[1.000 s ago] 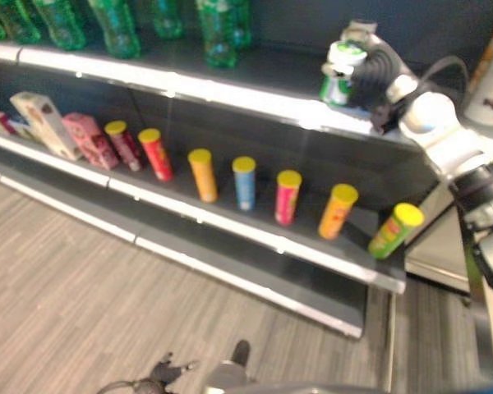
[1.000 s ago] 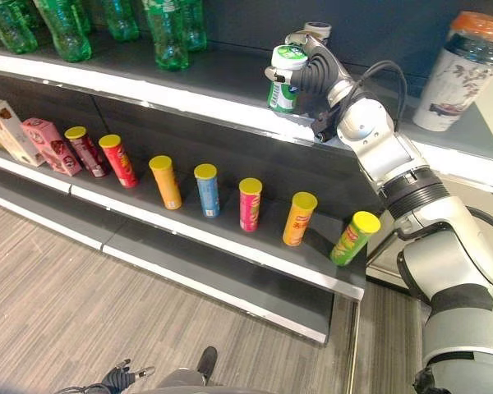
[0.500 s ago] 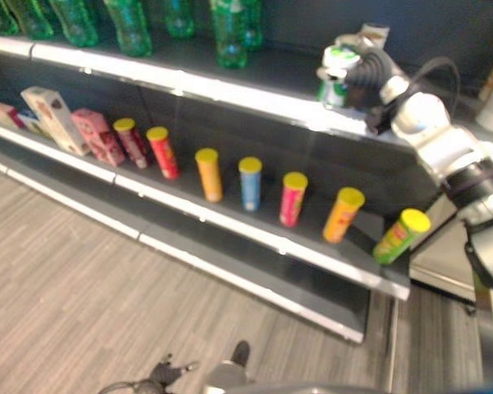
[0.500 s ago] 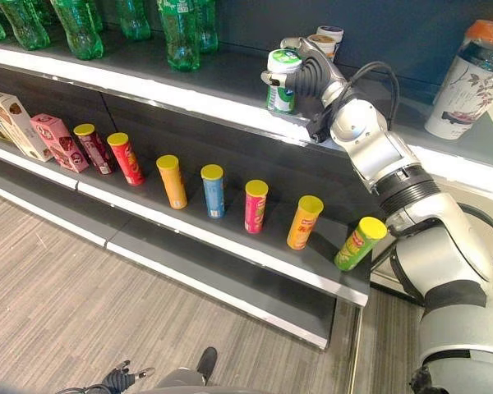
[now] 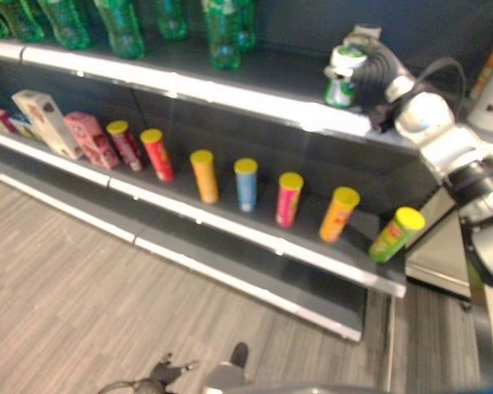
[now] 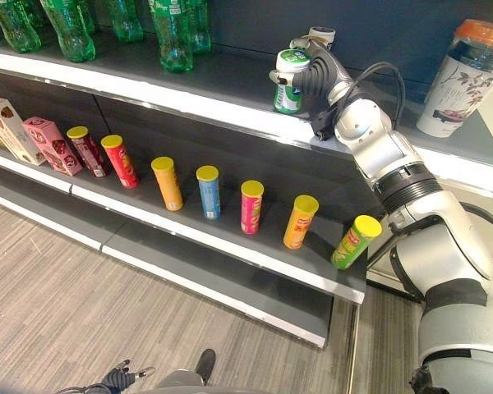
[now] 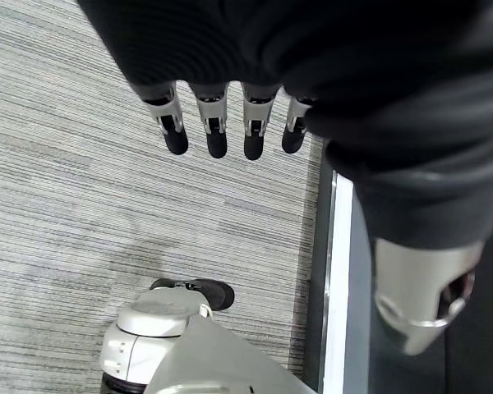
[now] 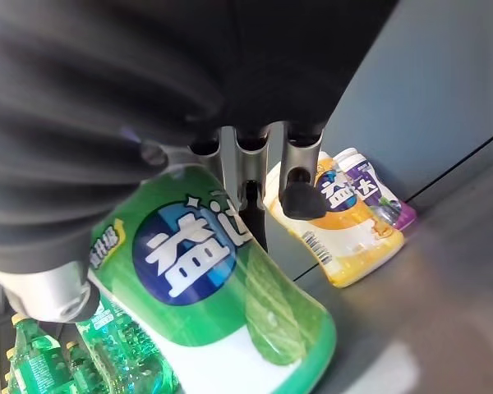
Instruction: Put the goods on the table back onto the shelves and tidy them up.
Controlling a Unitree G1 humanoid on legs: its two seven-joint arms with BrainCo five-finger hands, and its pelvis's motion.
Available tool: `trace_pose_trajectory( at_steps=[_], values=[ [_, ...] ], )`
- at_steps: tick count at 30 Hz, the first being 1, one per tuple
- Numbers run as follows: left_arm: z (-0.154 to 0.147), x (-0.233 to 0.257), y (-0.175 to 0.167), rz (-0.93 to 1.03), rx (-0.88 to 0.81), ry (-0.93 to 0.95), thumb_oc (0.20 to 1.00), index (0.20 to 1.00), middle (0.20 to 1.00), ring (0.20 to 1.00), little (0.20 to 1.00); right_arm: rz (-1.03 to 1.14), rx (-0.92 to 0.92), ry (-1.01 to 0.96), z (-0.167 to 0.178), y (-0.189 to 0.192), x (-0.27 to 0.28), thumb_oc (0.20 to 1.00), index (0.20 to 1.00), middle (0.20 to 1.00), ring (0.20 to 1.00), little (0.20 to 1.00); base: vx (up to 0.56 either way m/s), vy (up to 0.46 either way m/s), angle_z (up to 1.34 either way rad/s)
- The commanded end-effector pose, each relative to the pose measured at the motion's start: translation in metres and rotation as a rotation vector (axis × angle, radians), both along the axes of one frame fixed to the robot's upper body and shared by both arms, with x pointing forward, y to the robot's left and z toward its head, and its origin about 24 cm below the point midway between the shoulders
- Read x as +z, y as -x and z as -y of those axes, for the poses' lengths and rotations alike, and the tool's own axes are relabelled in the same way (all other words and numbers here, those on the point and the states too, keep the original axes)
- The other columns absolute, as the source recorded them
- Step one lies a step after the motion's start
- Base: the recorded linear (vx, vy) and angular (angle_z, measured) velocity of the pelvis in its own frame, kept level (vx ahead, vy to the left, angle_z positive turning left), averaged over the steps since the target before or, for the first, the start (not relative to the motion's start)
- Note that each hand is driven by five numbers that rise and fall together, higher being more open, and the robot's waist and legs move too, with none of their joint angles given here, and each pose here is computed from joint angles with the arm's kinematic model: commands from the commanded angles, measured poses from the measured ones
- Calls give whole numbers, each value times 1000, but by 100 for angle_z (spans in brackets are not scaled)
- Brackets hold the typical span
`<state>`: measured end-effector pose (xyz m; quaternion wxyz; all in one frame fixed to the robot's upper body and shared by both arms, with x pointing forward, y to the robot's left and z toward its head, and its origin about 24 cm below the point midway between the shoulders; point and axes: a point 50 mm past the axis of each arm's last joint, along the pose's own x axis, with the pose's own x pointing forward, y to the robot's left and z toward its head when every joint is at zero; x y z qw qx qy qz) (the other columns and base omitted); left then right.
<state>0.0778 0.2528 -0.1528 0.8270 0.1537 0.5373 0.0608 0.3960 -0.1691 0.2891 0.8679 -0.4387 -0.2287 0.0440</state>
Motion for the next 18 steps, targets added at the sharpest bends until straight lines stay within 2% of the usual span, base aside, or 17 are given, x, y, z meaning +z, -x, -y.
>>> trace_pose_trajectory(
  at_steps=[1,11,12,13,14,18],
  values=[
    [-14,5,-11,15,-28,-60,1000,1000,1000,1000,1000,121,-29,29,2,4,45,200,200,200,200,200,-6,-3,-4],
    [-14,5,-9,14,-28,-64,1000,1000,1000,1000,1000,111,-20,35,1,4,43,200,200,200,200,200,-6,-3,-5],
    [-14,5,-9,14,-27,-64,1000,1000,1000,1000,1000,110,-22,31,1,3,43,222,222,222,222,222,0,0,0],
    [-15,6,-9,15,-26,-65,1000,1000,1000,1000,1000,109,-21,27,1,3,43,454,454,454,454,454,0,0,0],
    [-14,6,-9,15,-27,-65,1000,1000,1000,1000,1000,108,-20,17,0,3,43,1000,1000,1000,1000,1000,0,0,0],
    [-15,6,-9,16,-26,-65,1000,1000,1000,1000,1000,109,-14,10,-2,3,42,1000,1000,1000,1000,1000,0,0,0]
  ],
)
